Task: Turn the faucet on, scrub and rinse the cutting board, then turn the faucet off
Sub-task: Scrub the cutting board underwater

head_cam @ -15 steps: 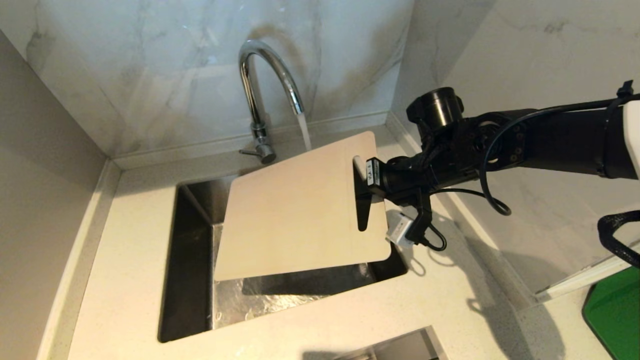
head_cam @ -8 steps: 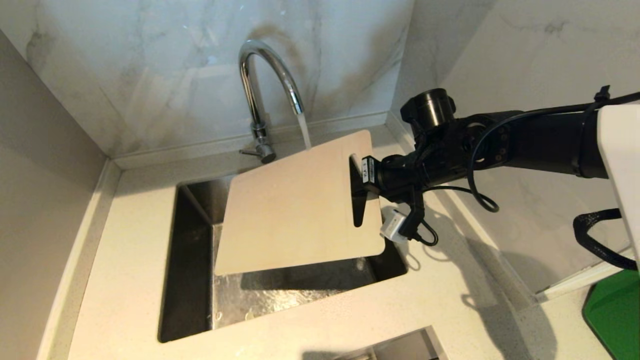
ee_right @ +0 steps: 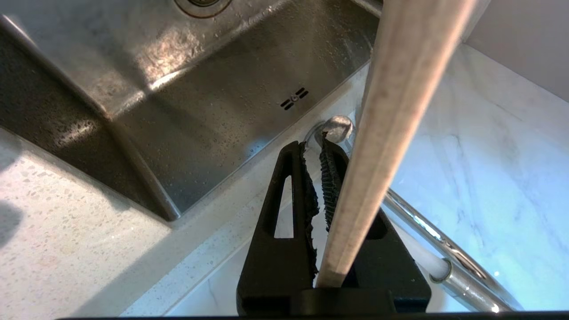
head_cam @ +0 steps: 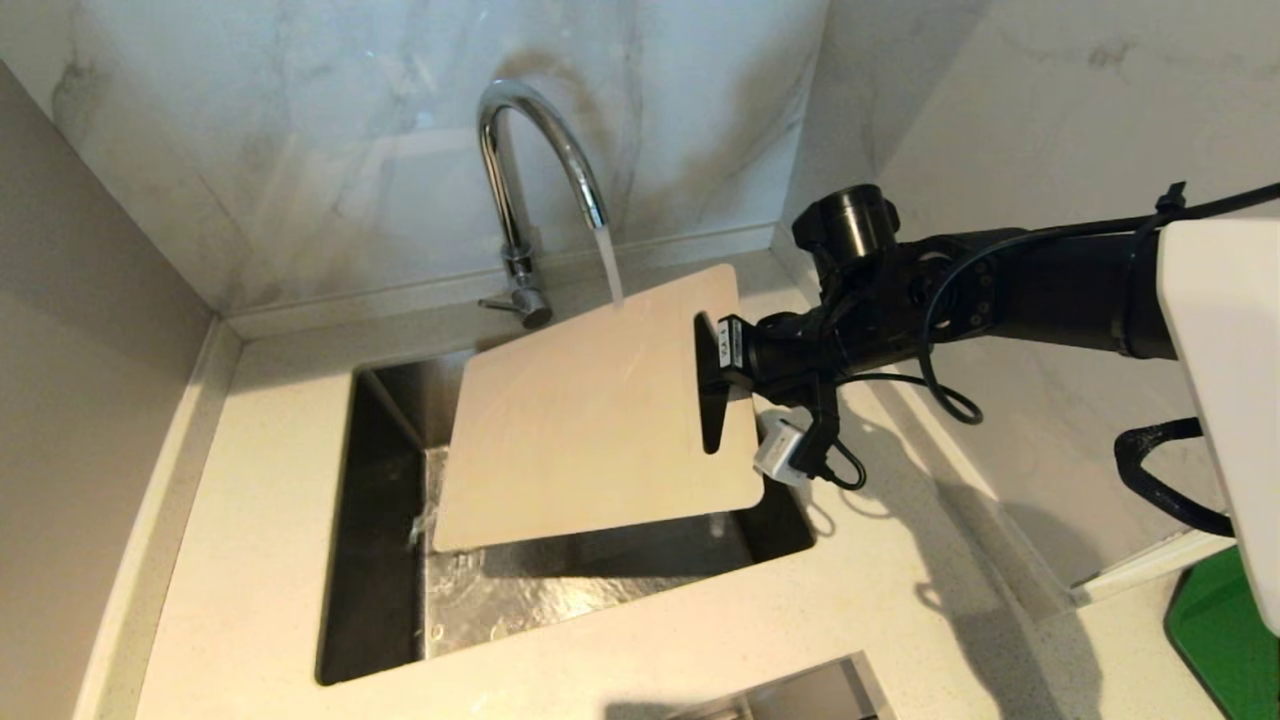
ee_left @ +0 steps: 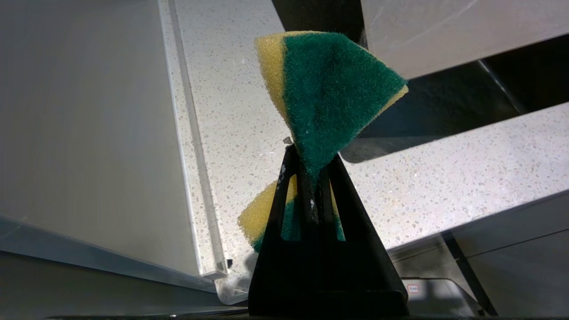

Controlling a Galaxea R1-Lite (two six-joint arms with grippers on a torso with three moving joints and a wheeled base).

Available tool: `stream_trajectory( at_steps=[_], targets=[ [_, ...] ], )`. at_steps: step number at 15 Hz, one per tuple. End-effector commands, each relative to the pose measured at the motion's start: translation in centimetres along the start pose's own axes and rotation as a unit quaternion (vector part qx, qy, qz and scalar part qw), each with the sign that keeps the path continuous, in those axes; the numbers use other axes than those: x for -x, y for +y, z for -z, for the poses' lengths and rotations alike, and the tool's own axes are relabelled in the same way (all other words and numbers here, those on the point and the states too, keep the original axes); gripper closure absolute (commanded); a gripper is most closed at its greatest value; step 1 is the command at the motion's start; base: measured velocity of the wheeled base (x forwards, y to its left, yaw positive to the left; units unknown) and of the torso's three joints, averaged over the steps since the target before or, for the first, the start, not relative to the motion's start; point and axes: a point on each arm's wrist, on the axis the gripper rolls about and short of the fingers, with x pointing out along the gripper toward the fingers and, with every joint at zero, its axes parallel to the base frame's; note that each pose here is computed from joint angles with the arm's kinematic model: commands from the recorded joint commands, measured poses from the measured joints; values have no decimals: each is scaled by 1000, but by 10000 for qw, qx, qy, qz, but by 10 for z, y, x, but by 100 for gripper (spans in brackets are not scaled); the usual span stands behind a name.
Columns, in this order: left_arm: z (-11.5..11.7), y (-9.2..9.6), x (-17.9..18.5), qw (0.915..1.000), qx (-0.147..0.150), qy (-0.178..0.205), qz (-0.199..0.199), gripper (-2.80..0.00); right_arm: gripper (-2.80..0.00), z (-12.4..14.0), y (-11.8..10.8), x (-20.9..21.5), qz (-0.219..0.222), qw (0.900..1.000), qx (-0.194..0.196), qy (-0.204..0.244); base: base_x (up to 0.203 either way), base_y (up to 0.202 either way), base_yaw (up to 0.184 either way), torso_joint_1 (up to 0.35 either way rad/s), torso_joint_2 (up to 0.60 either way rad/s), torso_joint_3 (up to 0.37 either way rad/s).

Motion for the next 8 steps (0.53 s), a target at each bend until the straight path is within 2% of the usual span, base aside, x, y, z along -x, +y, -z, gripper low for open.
stream_trajectory(
  at_steps=[1,8],
  targets=[
    [1,0,0,10000,2,7,-2,0,0,2,-2,1,33,9999,103,30,0,0,0,0,0,0],
    [1,0,0,10000,2,3,-2,0,0,4,-9,-10,241,9995,211,-7,0,0,0,0,0,0]
  ],
)
